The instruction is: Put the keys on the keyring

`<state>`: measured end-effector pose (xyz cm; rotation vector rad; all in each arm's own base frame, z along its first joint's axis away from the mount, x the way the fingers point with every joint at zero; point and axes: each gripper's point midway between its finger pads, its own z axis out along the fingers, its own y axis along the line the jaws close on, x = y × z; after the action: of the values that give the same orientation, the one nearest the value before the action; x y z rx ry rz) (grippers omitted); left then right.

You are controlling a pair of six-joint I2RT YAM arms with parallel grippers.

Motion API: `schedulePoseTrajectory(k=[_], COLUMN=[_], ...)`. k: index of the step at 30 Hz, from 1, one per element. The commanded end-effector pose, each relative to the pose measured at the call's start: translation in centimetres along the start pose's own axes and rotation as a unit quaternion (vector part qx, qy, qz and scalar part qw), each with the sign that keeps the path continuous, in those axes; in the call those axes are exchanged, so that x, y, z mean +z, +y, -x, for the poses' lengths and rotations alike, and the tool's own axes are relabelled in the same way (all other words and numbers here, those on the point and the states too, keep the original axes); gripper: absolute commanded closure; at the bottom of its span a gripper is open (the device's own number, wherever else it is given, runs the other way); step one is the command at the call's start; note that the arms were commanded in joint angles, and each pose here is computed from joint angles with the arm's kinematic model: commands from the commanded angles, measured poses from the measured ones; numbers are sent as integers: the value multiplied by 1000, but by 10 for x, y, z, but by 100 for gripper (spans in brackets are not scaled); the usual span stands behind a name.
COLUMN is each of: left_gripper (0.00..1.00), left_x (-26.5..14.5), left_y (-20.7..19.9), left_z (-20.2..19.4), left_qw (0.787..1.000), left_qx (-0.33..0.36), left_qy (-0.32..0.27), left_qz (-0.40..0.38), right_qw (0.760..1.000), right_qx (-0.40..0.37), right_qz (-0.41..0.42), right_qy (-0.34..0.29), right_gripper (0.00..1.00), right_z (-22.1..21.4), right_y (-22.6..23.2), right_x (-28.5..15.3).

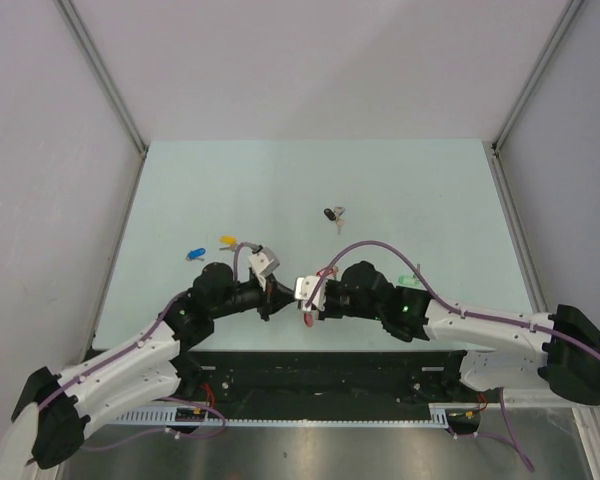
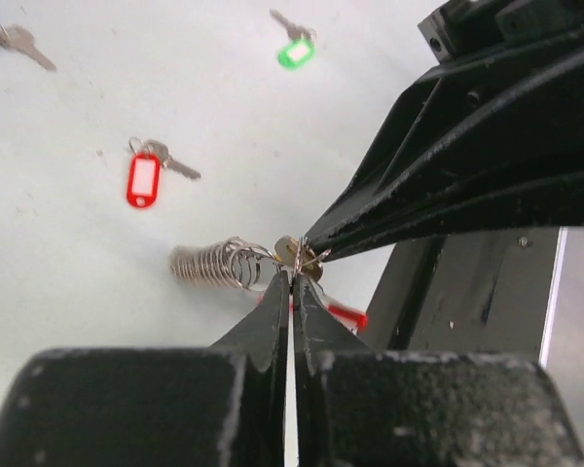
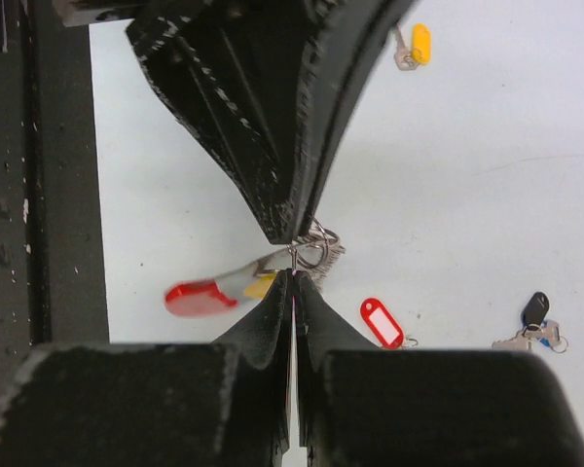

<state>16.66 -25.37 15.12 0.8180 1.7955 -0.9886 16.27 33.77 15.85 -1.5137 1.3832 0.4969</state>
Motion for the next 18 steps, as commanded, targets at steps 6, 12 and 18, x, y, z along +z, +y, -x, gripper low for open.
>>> schedulePoseTrajectory(k=[6, 12, 18], left_gripper=[100, 94, 70], left_x=[-8, -9, -11], left_y=[10, 12, 14], left_z=[42, 40, 37], left_qw=[990, 989, 991], left_qx=[-36, -45, -31], left_qy=[-127, -134, -121], left_qz=[43, 48, 55], right_qw=[996, 995, 996], right_qx=[53, 54, 46], right_qz=[17, 16, 12], right_qy=[-72, -78, -80], right_gripper=[100, 100, 100], right_z=[18, 20, 20], right_y=[-7, -10, -14], right_x=[-19, -20, -19])
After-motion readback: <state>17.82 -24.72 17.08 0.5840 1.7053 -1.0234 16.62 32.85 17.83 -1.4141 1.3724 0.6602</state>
